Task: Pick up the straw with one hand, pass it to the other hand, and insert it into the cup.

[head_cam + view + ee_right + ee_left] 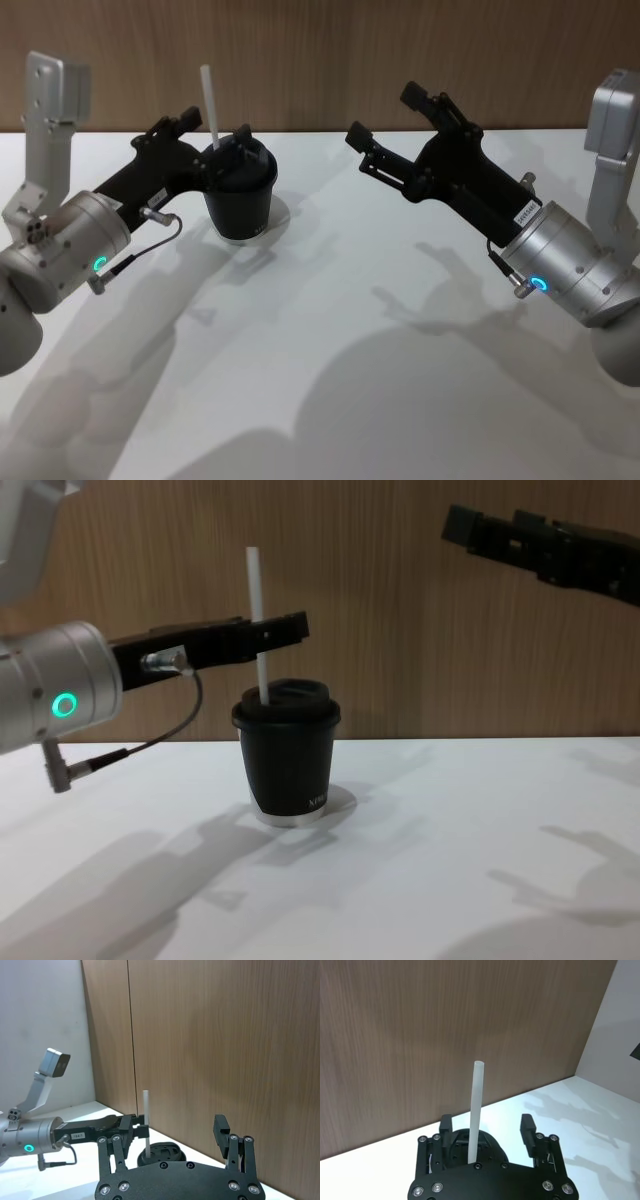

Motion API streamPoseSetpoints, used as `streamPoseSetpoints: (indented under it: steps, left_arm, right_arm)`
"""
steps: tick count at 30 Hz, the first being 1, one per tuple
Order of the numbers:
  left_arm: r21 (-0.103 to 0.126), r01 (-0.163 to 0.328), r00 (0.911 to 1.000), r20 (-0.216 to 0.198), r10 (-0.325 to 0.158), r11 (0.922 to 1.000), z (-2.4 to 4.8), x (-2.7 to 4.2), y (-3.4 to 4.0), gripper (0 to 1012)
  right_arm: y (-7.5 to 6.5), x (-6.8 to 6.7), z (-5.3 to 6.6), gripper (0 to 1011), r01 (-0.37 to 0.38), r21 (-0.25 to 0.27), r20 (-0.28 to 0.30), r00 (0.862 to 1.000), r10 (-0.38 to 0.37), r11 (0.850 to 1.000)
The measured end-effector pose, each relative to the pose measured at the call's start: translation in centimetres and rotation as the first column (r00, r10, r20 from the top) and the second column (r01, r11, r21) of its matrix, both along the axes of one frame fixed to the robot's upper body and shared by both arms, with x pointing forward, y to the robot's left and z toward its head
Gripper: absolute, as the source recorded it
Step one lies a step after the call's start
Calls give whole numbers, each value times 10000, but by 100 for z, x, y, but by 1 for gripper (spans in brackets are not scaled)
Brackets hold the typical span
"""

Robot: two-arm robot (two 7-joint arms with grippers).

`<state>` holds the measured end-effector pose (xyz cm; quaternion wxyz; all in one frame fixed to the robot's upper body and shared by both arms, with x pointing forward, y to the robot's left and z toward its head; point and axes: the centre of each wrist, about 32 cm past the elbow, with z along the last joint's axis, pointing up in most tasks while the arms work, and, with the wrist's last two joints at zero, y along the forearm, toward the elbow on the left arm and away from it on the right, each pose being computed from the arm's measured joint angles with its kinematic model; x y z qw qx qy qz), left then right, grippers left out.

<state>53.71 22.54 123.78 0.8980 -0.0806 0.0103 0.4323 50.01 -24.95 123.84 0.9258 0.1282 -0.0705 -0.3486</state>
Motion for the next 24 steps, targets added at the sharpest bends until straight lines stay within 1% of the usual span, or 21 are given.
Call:
streamPoseSetpoints:
  steps: [1,2,5,6,7,9,10,11,13,20,24]
  left_arm:
    - [0,0,10000,0,0,10000,0,0,0,814]
    - [-45,-29,10000,17,29,10000,-6,-25,13,869]
    - [-149,-88,10000,38,88,9999,-22,-85,44,945]
    - [-179,-100,9999,45,101,9998,-24,-99,51,945]
    - [-221,-118,9999,60,119,9997,-28,-121,62,994]
    - [-271,-139,9999,58,140,9995,-39,-155,75,1002]
    - [-311,-152,9999,73,155,9994,-45,-185,85,1001]
    - [-311,-152,9999,73,155,9994,-45,-185,85,1001]
    - [-375,-168,9998,88,171,9992,-59,-232,99,1001]
    - [-473,-203,9997,124,209,9987,-76,-305,123,1002]
    - [-507,-213,9997,138,220,9985,-80,-331,130,1002]
  right_arm:
    - [0,0,0,1001,0,0,0,10000,0,10000]
    - [0,0,0,1001,0,0,0,10000,0,10000]
    - [0,0,0,1001,0,0,0,10000,0,10000]
    - [0,0,0,1001,0,0,0,10000,0,10000]
    - [0,0,0,1001,0,0,-1,10000,0,10000]
    - [0,0,0,1001,0,1,-1,10000,0,10000]
    - [0,0,0,1001,0,0,0,10000,0,10000]
    - [0,0,0,1001,0,0,0,10000,0,10000]
    - [0,0,0,1001,0,0,-1,10000,0,10000]
    - [0,0,0,1001,0,0,0,10000,0,10000]
    - [0,0,0,1001,0,0,0,10000,0,10000]
